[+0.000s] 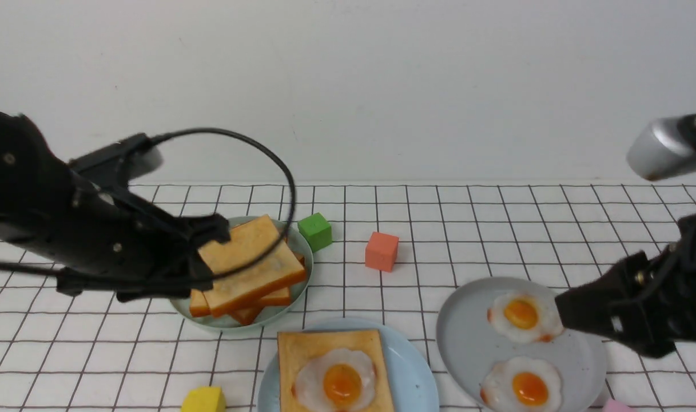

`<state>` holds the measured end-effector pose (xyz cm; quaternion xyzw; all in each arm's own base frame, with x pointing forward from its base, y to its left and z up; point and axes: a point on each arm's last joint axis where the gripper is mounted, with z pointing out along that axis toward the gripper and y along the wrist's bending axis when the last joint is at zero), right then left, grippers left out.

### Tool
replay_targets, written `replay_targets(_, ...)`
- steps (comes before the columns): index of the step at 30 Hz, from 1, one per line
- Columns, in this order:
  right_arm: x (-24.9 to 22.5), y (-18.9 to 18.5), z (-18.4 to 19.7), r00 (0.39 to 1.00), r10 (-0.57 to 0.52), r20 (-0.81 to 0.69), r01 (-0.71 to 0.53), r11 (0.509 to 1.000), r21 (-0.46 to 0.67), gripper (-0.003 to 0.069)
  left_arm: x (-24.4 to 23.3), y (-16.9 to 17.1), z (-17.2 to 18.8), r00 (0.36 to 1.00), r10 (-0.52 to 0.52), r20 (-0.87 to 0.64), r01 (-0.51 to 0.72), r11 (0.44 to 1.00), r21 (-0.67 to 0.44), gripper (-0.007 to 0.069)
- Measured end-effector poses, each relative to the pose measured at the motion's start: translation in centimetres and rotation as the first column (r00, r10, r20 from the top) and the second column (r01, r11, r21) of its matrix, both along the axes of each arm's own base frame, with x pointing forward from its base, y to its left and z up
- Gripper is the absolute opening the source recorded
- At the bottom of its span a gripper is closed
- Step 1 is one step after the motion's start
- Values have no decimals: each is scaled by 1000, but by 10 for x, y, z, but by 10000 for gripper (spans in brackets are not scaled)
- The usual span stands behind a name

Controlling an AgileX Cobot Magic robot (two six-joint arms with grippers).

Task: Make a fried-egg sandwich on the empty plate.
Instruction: Use the left arm to grab a slice of bread

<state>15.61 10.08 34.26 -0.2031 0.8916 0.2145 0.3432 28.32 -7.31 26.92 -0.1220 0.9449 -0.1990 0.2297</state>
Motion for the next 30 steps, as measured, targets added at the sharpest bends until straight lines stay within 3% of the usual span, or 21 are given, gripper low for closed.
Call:
replay_targets(3, -12, 1, -6, 999, 34, 30, -35, 999, 32, 400, 17, 18, -7, 997, 70, -10, -70, 997, -33, 295)
replay_targets(6, -14, 1, -10, 999, 39, 23, -39, 999, 36, 398, 30, 24, -17, 997, 74, -21, -75, 997, -22, 380)
replay_targets(7, -14, 1, -11, 999, 38, 21, -39, 999, 35, 398, 41, 26, -26, 998, 52, -32, -53, 999, -8, 442)
replay_targets(11, -14, 1, -12, 999, 38, 18, -39, 999, 36, 398, 64, 24, -47, 998, -21, -51, 22, 1000, 13, 492)
replay_targets(24, -14, 1, -12, 999, 38, 17, -39, 999, 36, 398, 98, 17, -91, 994, 0, -106, -6, 999, -52, 395)
replay_targets(28, -14, 1, -12, 999, 38, 17, -39, 999, 36, 398, 100, 18, -94, 994, 6, -109, -12, 999, -53, 311)
replay_targets(30, -14, 1, -12, 999, 38, 17, -39, 999, 36, 398, 101, 19, -94, 994, 9, -107, -15, 999, -52, 225)
